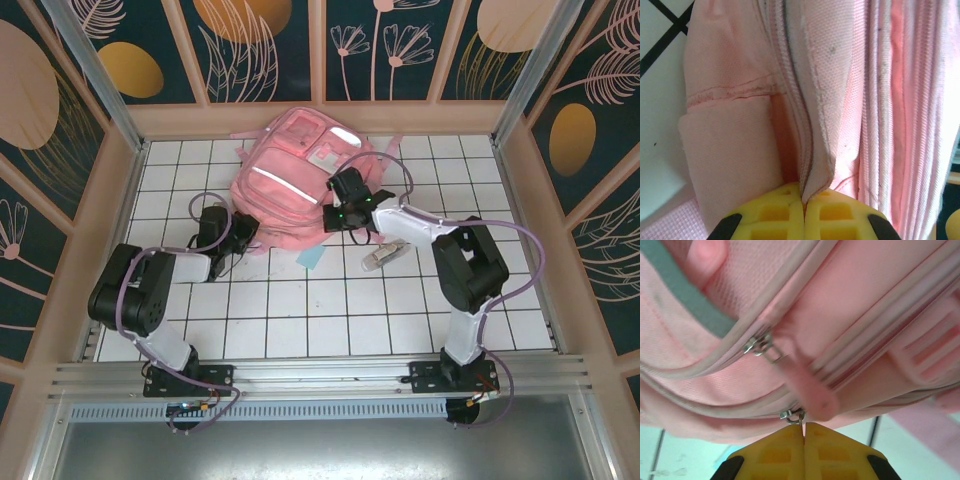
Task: Pack the student bag
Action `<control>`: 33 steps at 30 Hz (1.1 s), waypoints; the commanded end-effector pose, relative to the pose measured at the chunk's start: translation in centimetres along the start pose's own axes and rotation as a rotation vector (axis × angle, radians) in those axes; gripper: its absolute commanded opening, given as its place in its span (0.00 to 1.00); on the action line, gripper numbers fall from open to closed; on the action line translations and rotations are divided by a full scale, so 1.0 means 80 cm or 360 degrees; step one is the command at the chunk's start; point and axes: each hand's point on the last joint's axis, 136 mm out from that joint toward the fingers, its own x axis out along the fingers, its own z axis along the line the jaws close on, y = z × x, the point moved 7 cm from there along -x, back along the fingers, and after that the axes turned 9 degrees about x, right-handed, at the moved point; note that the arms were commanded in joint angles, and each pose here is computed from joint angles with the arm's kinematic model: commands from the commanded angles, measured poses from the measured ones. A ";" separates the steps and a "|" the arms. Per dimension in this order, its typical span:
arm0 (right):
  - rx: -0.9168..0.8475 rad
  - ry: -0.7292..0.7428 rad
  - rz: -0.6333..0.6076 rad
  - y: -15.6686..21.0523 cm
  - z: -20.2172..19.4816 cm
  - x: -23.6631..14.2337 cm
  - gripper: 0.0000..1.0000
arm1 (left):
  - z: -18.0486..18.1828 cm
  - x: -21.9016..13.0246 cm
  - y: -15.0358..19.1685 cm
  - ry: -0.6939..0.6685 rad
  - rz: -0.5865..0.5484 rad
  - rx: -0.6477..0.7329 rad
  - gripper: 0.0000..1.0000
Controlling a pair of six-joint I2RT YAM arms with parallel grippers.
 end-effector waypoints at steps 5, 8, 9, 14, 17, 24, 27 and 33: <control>-0.0397 0.0690 -0.0154 -0.033 -0.081 -0.013 0.00 | -0.003 -0.026 -0.041 -0.0064 -0.0166 0.0108 0.00; -0.0526 0.0754 -0.0259 -0.043 -0.076 -0.014 0.00 | -0.007 -0.029 -0.045 -0.0067 -0.0164 0.0134 0.00; -0.0545 0.0745 -0.0286 -0.044 -0.072 -0.016 0.00 | -0.008 -0.029 -0.047 -0.0062 -0.0166 0.0139 0.00; -0.0556 0.0589 -0.0358 -0.041 -0.054 -0.034 0.00 | -0.013 -0.026 -0.054 -0.0055 -0.0172 0.0148 0.00; -0.0535 0.0558 -0.0377 -0.036 -0.055 -0.044 0.00 | -0.018 -0.026 -0.056 -0.0042 -0.0159 0.0171 0.00; -0.0476 0.0541 -0.0405 -0.030 -0.073 -0.048 0.00 | -0.029 -0.035 -0.063 -0.0087 -0.0169 0.0282 0.00; -0.0391 0.0541 -0.0410 -0.041 -0.090 -0.047 0.00 | -0.028 -0.038 -0.067 -0.0115 -0.0178 0.0305 0.00; -0.0382 0.0598 -0.0447 -0.047 -0.106 -0.041 0.00 | -0.032 -0.038 -0.080 -0.0138 -0.0185 0.0344 0.00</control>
